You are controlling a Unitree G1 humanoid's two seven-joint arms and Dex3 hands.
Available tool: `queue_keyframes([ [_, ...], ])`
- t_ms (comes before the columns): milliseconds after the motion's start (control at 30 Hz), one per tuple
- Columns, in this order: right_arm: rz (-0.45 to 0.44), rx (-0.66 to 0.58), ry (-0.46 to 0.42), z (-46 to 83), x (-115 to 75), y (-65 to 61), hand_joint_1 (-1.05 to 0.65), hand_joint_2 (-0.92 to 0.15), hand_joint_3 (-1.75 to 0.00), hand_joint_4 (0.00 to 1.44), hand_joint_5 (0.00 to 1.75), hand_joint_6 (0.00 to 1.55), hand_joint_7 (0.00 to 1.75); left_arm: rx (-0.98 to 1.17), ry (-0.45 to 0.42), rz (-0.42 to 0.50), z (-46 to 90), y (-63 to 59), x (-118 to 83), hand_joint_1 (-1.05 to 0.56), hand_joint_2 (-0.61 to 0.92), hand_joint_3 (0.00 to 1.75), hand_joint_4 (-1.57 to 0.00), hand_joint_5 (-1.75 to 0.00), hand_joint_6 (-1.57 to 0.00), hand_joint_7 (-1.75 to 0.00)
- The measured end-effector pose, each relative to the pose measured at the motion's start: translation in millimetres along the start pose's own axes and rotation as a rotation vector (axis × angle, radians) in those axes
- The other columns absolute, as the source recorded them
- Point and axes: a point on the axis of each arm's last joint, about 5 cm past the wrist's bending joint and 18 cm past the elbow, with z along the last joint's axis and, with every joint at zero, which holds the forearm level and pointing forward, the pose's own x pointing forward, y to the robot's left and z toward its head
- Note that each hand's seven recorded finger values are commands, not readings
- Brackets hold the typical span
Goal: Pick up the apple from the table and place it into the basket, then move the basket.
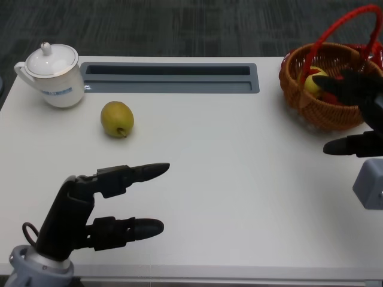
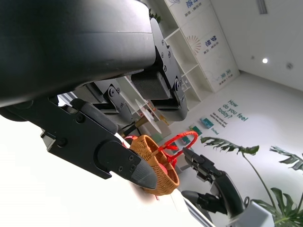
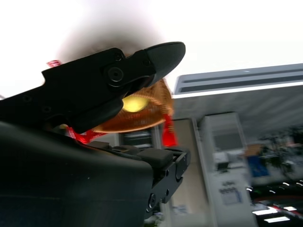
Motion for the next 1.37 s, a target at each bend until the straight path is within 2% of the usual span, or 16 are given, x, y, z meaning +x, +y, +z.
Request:
queue_keyframes([
  [200, -0.064, 0.180, -0.223, 21.1, -24.2, 26.7, -0.62, -0.83, 0.00, 0.45, 0.03, 0.47, 0.02, 0.001, -0.007, -0.001, 0.2, 1.7, 0.6, -0.41, 0.73, 0.00, -0.89, 0.00, -0.83, 0.00],
  [333, -0.113, 0.316, -0.286, 36.4, -34.7, 42.9, -0.56, -0.82, 0.00, 0.47, 0.02, 0.48, 0.01, 0.007, -0.006, -0.003, 0.1, 3.6, 0.4, -0.42, 0.73, 0.00, -0.88, 0.00, -0.83, 0.00],
  [433, -0.109, 0.410, -0.318, 45.2, -38.1, 50.9, -0.55, -0.83, -0.01, 0.48, 0.01, 0.48, 0.00, 0.009, -0.006, -0.005, 0.1, 5.3, 0.3, -0.42, 0.73, 0.00, -0.89, 0.00, -0.83, 0.00],
  [667, -0.070, 0.555, -0.342, 62.7, -33.2, 67.9, -0.50, -0.83, 0.00, 0.56, 0.02, 0.51, 0.01, 0.004, -0.007, -0.002, 0.3, 9.2, -0.4, -0.42, 0.73, 0.00, -0.88, 0.00, -0.82, 0.00],
  [867, -0.046, 0.662, -0.320, 72.3, -28.7, 80.8, -0.41, -0.81, 0.00, 0.68, 0.03, 0.60, 0.02, 0.003, 0.001, 0.005, 1.8, 11.5, -5.0, -0.42, 0.73, 0.00, -0.87, 0.00, -0.82, 0.00],
  [1133, -0.034, 0.748, -0.323, 77.9, -22.5, 85.0, -0.37, -0.81, 0.00, 0.73, 0.02, 0.64, 0.01, 0.016, 0.007, 0.001, 3.6, 15.8, -9.4, -0.44, 0.74, 0.00, -0.87, 0.00, -0.80, 0.00],
  [1367, -0.028, 0.768, -0.335, 79.8, -19.8, 85.4, -0.39, -0.82, 0.00, 0.74, 0.01, 0.65, 0.01, 0.022, 0.003, -0.017, 5.7, 18.4, -10.1, -0.42, 0.74, 0.00, -0.86, 0.00, -0.78, 0.00],
])
